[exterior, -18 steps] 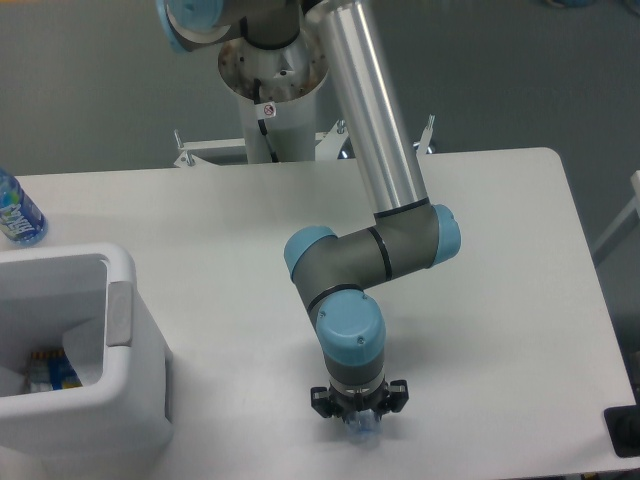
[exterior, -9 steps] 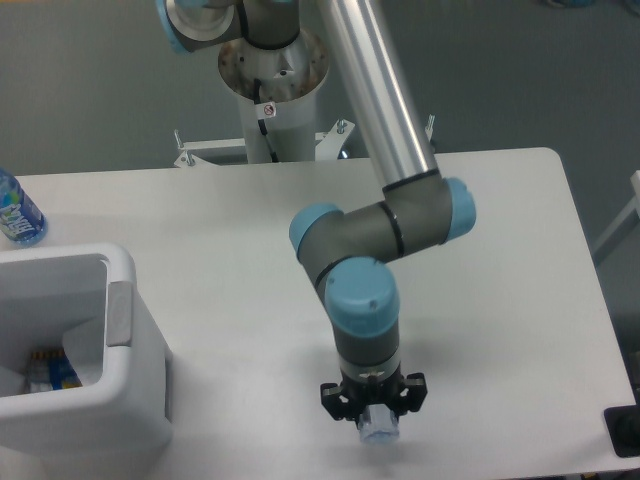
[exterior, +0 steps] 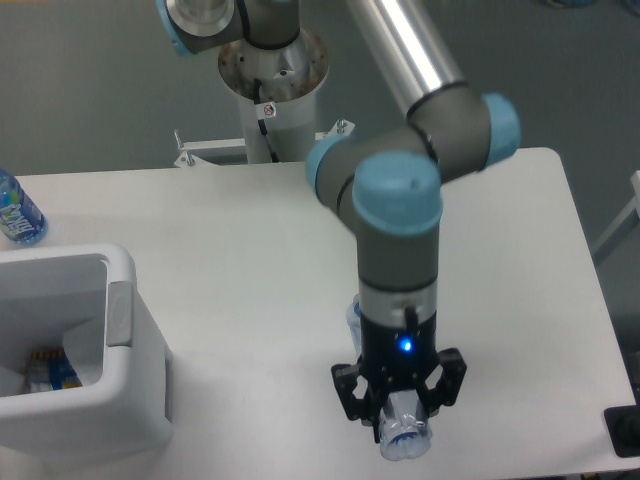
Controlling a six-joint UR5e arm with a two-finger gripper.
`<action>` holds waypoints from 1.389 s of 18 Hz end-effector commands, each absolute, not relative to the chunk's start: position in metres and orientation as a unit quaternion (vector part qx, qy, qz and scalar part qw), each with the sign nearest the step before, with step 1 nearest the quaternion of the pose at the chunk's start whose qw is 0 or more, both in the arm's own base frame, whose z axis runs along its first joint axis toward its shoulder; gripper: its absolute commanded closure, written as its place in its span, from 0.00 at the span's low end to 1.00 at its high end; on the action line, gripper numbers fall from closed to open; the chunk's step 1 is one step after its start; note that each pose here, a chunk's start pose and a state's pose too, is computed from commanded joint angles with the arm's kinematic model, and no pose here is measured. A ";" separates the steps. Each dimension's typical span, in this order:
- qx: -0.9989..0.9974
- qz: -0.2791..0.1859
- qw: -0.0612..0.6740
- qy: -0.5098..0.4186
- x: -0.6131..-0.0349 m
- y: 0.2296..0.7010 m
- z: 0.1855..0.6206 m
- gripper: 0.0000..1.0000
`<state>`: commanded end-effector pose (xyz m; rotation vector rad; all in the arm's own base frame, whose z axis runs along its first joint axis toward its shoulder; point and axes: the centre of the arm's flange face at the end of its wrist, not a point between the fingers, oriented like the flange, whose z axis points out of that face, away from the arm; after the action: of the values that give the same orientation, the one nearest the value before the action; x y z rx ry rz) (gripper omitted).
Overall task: Place the trash in the trash can
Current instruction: 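Lift the water bottle and carry it over the white bin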
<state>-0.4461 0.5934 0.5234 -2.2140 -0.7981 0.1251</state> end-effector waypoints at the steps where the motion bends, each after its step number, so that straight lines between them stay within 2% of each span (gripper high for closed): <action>1: -0.863 0.046 0.391 -0.317 -0.439 0.592 0.534 0.45; 9: -0.842 0.021 0.419 -0.340 -0.391 0.601 0.573 0.45; 13: -0.838 0.005 0.433 -0.331 -0.346 0.611 0.596 0.45; 25: -0.859 -0.045 0.431 -0.273 -0.228 0.665 0.596 0.45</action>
<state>-0.2277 0.6651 0.5957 -2.1430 -0.6803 -0.1122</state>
